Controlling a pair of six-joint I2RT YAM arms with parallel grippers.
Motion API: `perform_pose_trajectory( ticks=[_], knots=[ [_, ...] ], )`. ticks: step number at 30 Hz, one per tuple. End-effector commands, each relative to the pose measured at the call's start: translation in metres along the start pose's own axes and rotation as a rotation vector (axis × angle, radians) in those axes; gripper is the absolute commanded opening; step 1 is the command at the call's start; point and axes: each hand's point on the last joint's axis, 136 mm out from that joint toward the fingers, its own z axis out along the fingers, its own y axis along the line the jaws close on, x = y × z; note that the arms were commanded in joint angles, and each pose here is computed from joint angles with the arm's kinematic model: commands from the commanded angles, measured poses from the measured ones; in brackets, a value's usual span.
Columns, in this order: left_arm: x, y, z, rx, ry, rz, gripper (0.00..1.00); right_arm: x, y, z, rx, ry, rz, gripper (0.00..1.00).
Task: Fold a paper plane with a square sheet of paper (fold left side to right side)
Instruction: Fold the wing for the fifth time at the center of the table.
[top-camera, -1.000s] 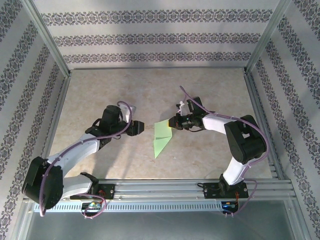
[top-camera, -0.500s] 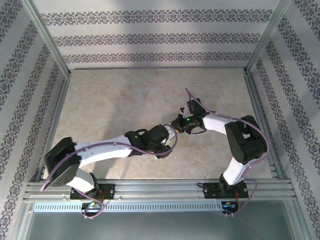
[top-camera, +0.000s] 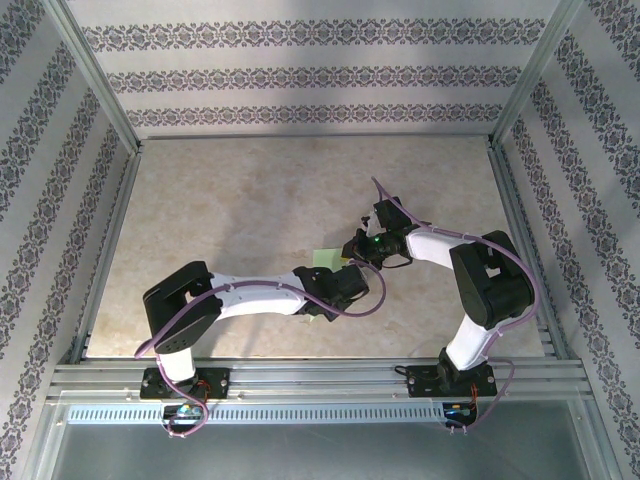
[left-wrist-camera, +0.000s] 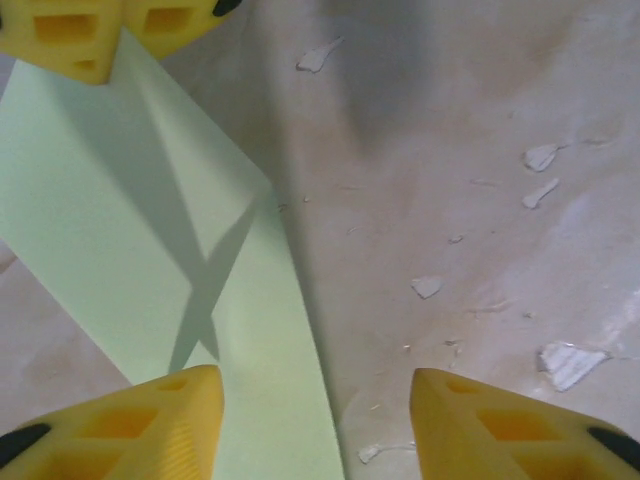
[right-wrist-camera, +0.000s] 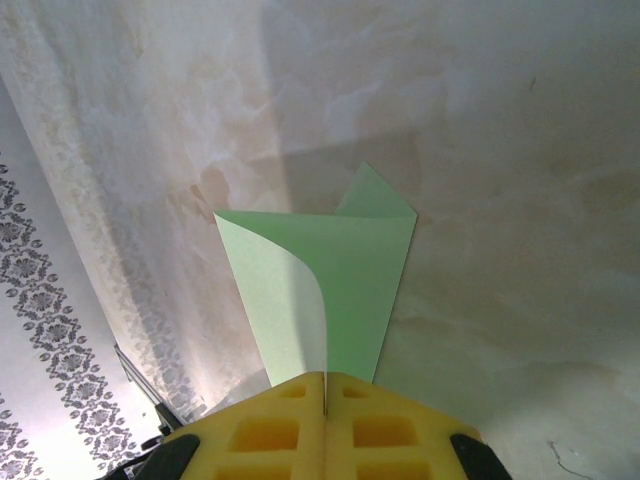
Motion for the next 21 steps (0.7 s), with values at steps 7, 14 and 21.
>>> perform_pose_trajectory(
  ticks=[7,14,21],
  knots=[
    [0.015,0.008,0.005,-0.076,0.058,0.028,0.31,-0.009,0.003,-0.006,0.014,-0.037,-0.002,0.0],
    [0.017,0.009,0.005,-0.076,0.048,-0.002,0.16,-0.008,-0.004,-0.006,0.039,-0.04,-0.006,0.0],
    [0.017,0.002,0.013,-0.017,0.054,-0.033,0.06,-0.017,-0.016,-0.024,0.082,-0.119,0.002,0.19]
  ],
)
